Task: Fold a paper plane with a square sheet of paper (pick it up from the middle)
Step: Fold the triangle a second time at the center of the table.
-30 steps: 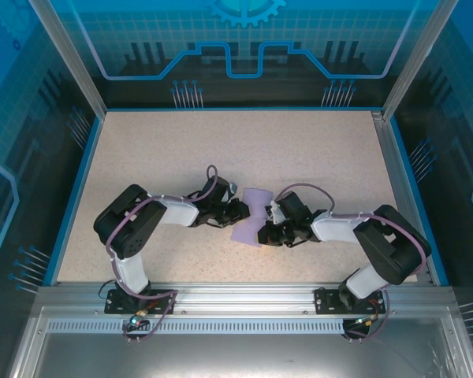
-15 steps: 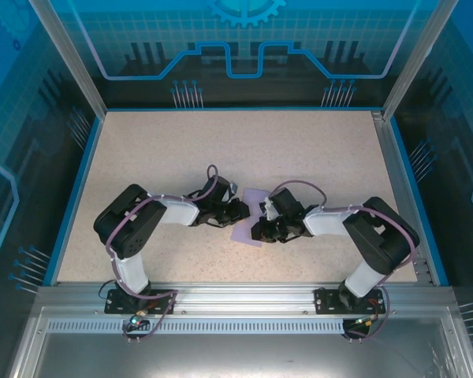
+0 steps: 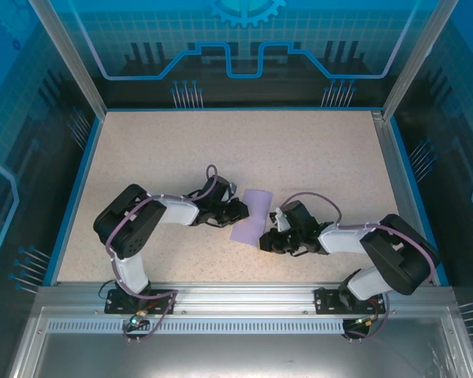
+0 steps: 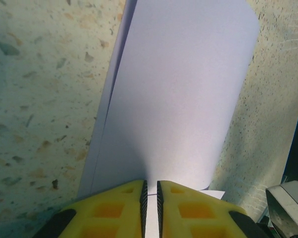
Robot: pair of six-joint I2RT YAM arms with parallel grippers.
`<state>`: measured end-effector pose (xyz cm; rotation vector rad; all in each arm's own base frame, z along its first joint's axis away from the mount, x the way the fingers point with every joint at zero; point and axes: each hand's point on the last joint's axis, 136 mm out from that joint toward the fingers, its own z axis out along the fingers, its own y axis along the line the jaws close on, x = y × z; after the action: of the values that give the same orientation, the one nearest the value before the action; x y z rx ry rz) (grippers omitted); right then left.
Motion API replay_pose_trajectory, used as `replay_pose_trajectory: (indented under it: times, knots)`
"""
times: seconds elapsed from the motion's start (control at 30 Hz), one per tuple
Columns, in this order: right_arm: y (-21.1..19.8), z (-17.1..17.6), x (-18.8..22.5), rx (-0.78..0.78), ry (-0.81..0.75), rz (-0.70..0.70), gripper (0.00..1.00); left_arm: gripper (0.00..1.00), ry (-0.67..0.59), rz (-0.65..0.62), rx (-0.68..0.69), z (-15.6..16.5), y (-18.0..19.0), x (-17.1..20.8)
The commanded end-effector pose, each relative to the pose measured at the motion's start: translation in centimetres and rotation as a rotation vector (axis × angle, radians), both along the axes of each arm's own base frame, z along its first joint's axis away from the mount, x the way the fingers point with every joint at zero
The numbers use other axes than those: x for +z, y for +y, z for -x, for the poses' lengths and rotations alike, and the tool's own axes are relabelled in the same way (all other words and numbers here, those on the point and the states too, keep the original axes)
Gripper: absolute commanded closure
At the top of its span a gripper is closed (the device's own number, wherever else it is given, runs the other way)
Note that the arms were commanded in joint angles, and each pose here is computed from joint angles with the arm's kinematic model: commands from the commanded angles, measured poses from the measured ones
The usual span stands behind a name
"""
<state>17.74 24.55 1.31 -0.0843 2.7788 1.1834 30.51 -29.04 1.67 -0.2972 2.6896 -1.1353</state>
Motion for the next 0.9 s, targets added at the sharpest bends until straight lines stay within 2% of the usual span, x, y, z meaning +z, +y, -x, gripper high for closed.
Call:
replay_pose_trajectory:
  times: [0.0, 0.03, 0.23, 0.37, 0.57, 0.87]
  knots:
    - [-2.8, 2.6, -2.0, -0.035, 0.125, 0.079, 0.84, 0.8, 0.053, -0.103, 0.047, 0.5, 2.5, -2.5]
    - [-3.0, 2.3, -1.5, -0.048, 0.11, 0.071, 0.84, 0.8, 0.053, -0.095, 0.04, 0.5, 2.3, -2.3]
    - [-4.6, -1.1, 2.0, -0.139, -0.023, 0.099, 0.65, 0.76, 0.005, -0.016, -0.015, 0.0, 0.4, 0.5]
    - [-4.8, -3.0, 3.4, -0.18, -0.056, 0.114, 0.58, 0.73, -0.036, -0.009, -0.029, -0.5, 0.1, 2.6]
    - [-3.8, -4.5, 3.7, -0.222, -0.054, 0.065, 0.52, 0.69, -0.084, -0.018, -0.052, -0.6, 0.1, 5.1]
    - [-1.8, -5.6, 3.5, -0.197, -0.024, 0.011, 0.49, 0.67, -0.094, 0.006, -0.06, 0.3, 0.4, 5.9]
